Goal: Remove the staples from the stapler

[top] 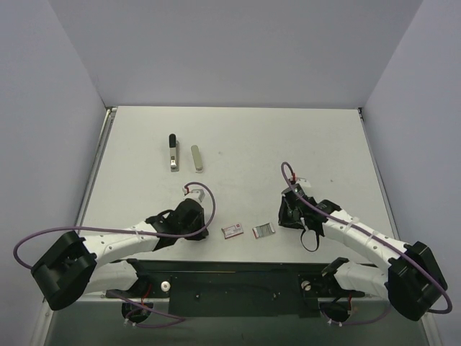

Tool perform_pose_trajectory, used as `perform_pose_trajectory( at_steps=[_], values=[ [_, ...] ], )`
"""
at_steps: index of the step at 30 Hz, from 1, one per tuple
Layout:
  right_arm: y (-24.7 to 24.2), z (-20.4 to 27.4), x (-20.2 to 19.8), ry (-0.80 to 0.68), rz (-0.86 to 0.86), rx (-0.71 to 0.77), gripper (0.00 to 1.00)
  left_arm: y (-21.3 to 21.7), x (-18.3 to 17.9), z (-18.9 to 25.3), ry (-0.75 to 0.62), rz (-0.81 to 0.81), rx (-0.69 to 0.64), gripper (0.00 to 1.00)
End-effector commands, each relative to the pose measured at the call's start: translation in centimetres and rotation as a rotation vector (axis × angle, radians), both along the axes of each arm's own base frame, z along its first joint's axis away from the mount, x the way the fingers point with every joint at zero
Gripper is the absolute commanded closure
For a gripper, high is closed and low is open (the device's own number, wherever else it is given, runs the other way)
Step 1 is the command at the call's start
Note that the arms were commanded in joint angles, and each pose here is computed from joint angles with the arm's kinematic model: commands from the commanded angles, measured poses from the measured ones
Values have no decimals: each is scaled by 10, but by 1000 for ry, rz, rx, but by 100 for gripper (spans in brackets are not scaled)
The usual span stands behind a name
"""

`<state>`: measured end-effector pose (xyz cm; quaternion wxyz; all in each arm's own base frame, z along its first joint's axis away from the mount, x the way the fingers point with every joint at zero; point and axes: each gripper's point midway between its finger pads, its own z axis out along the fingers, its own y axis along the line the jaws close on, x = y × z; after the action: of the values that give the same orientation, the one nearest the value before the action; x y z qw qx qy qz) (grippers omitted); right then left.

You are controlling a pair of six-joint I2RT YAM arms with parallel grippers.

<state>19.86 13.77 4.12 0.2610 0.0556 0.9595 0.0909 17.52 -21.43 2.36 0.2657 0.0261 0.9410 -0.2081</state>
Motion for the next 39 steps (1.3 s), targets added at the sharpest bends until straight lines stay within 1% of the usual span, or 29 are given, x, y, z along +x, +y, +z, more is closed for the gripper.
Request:
perform_pose_trajectory(
  at_steps=[1, 3, 6, 10, 14, 28, 39],
  values=[
    [6, -10, -2, 33, 15, 37, 87, -19, 11, 17, -48, -16, -68, 100],
    [11, -13, -3, 52, 19, 60, 83, -20, 10, 15, -42, -19, -73, 100],
    [13, -18, -3, 64, 12, 77, 82, -20, 9, 14, -38, -22, -81, 100],
    [15, -24, -3, 82, 7, 92, 77, -20, 9, 12, -37, -21, -80, 100],
    [18, -27, -5, 85, 5, 125, 77, -20, 8, 10, -32, -19, -81, 100],
    [24, -37, -5, 104, 3, 168, 74, -20, 6, 6, -22, -18, -84, 100],
    [25, -39, -9, 108, 9, 187, 75, -20, 5, 1, -11, -16, -82, 100]
  ],
)
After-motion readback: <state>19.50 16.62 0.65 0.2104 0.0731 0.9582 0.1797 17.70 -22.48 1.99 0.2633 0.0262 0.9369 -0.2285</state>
